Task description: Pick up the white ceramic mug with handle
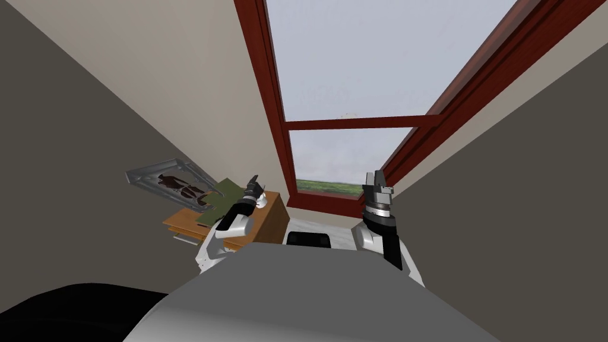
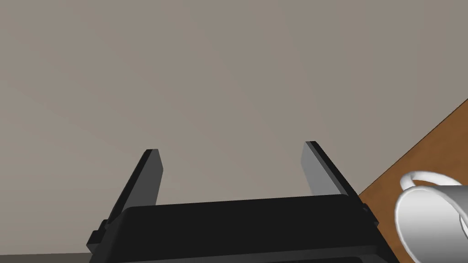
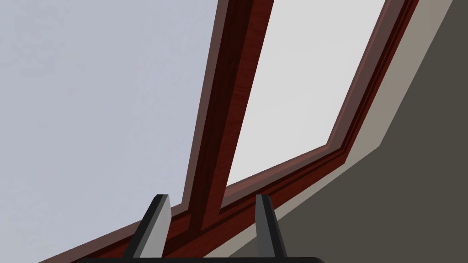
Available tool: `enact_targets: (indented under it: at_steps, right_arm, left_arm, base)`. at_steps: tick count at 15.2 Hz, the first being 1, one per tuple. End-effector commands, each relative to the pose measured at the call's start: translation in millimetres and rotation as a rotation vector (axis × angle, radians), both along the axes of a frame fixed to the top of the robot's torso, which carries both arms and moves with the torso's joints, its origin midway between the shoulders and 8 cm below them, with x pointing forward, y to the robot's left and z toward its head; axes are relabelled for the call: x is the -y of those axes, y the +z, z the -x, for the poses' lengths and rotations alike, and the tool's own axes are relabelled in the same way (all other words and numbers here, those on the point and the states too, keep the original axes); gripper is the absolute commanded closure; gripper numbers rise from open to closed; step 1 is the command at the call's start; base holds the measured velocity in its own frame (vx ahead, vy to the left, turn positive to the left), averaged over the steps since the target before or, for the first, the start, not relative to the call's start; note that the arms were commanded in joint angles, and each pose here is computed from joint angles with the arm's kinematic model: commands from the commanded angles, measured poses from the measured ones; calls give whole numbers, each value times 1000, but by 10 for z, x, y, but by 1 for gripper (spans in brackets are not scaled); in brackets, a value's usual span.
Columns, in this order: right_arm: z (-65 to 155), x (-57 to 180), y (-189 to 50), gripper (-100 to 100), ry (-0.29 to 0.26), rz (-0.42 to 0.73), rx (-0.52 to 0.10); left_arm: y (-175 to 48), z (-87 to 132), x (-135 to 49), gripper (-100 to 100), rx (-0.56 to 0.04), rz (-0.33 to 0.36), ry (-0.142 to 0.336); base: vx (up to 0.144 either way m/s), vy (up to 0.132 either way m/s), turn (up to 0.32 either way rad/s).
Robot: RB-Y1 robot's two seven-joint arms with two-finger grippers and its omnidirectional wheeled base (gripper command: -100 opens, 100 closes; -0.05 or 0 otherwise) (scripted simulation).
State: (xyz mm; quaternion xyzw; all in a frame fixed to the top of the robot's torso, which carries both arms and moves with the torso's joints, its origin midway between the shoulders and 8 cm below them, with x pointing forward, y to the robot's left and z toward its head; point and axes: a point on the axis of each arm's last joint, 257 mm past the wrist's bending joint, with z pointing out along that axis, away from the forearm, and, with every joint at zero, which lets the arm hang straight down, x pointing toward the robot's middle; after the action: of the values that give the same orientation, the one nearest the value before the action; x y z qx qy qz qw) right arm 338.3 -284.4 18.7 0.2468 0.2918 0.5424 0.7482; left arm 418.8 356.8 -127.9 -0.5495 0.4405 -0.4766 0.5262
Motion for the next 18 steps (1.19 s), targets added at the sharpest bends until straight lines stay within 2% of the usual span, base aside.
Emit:
enact_targets:
  at_steps: [1,2,13,14,17,18]
  right_arm:
    - [0,0,0,0,0,0,0]
    - [0,0,0,0,0,0,0]
    - [0,0,0,0,0,0,0]
    - [0,0,0,0,0,0,0]
    - [0,0,0,0,0,0,0]
    - [0,0,0,0,0,0,0]
  left_arm:
    - [-83,3,-18,-100,-35,7,6]
    - [-142,-10,-86,-100,-58,18,16]
    - [-643,50,-267,-100,-253,69,62]
    - [-696,52,-332,-100,-275,83,74]
    - [-824,96,-343,-100,-326,92,82]
    - [-824,96,-343,-100,-326,92,82]
  base:
    - [11,5,1]
    - [20,9,-31]
    - [17,9,-24]
    - [18,7,-38]
    - [18,10,-20]
    - [0,0,0]
